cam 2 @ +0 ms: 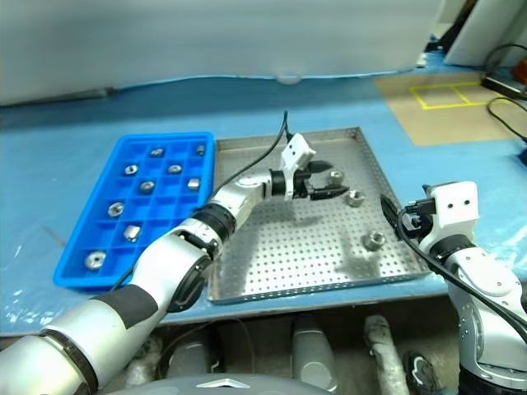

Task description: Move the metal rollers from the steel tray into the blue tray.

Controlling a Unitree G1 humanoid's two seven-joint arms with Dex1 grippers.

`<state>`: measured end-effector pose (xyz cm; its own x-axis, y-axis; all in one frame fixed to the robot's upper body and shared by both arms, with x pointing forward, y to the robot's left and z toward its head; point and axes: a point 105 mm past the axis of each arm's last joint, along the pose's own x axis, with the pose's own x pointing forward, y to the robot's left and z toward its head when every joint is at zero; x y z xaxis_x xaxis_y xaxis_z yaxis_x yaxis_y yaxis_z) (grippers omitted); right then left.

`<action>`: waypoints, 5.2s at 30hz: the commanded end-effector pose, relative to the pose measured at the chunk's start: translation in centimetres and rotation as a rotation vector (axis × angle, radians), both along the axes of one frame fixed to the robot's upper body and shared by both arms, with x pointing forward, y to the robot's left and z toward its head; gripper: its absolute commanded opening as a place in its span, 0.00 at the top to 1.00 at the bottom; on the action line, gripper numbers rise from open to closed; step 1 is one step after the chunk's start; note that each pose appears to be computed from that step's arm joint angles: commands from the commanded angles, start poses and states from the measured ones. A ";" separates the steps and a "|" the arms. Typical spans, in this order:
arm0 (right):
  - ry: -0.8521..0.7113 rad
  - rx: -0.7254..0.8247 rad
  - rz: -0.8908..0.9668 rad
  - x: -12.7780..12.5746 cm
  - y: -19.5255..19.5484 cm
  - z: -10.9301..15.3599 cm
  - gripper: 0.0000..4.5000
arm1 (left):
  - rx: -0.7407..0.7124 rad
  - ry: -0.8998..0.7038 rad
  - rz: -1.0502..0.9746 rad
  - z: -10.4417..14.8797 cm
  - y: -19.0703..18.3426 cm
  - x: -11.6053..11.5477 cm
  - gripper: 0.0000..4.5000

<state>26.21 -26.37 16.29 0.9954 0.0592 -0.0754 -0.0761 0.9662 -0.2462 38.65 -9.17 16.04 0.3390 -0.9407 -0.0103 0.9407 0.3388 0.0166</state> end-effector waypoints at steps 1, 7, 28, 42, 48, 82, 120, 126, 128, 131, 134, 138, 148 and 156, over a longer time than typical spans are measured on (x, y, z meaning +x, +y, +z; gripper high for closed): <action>-0.061 -0.024 -0.049 -1.0 -0.7 1.7 0.05 | -0.028 -0.044 0.051 1.6 -1.9 -0.1 0.08; -0.055 -0.047 -0.079 -1.8 -0.9 1.6 0.05 | 0.040 -0.047 0.221 0.2 -1.6 1.2 0.08; -0.026 -0.059 -0.271 -7.2 -2.0 0.1 0.05 | 0.190 -0.037 0.701 -2.1 1.4 4.1 0.08; -0.029 -0.072 -0.274 -7.3 -2.2 0.3 0.04 | 0.222 0.207 0.789 -6.2 3.1 3.7 0.17; -0.036 -0.091 -0.264 -7.0 -2.3 0.6 0.04 | 0.250 0.272 0.801 -7.6 3.7 3.4 0.56; -0.081 0.028 0.490 7.4 9.0 1.5 0.04 | -0.505 -0.102 0.387 5.6 13.9 2.3 0.59; -0.011 0.033 0.916 9.7 16.5 -0.3 0.04 | 0.157 -0.013 0.631 -4.4 23.6 -3.0 0.59; -0.042 0.038 0.884 10.3 16.4 0.3 0.04 | 0.099 -0.049 0.672 -2.6 24.0 -2.3 0.14; -0.068 0.068 0.822 10.9 15.6 0.8 0.04 | 0.035 -0.075 0.635 -1.1 23.2 -2.2 0.01; -0.115 0.127 0.658 12.2 13.0 1.7 0.04 | -0.061 -0.117 0.473 0.9 20.4 -3.1 0.01; -0.118 0.148 0.457 13.2 9.4 1.8 0.04 | -0.098 -0.116 0.327 1.6 18.0 -3.7 0.01; -0.112 0.124 0.325 12.3 6.0 1.4 0.04 | -0.091 -0.114 0.207 1.3 15.6 -3.7 0.01; -0.014 0.056 -0.050 8.1 -3.4 -0.6 0.04 | -0.166 -0.108 0.034 1.9 11.5 -3.3 0.01; 0.083 0.145 -0.090 6.2 -4.6 -2.1 0.04 | -0.177 -0.118 -0.030 1.9 9.6 -3.0 0.01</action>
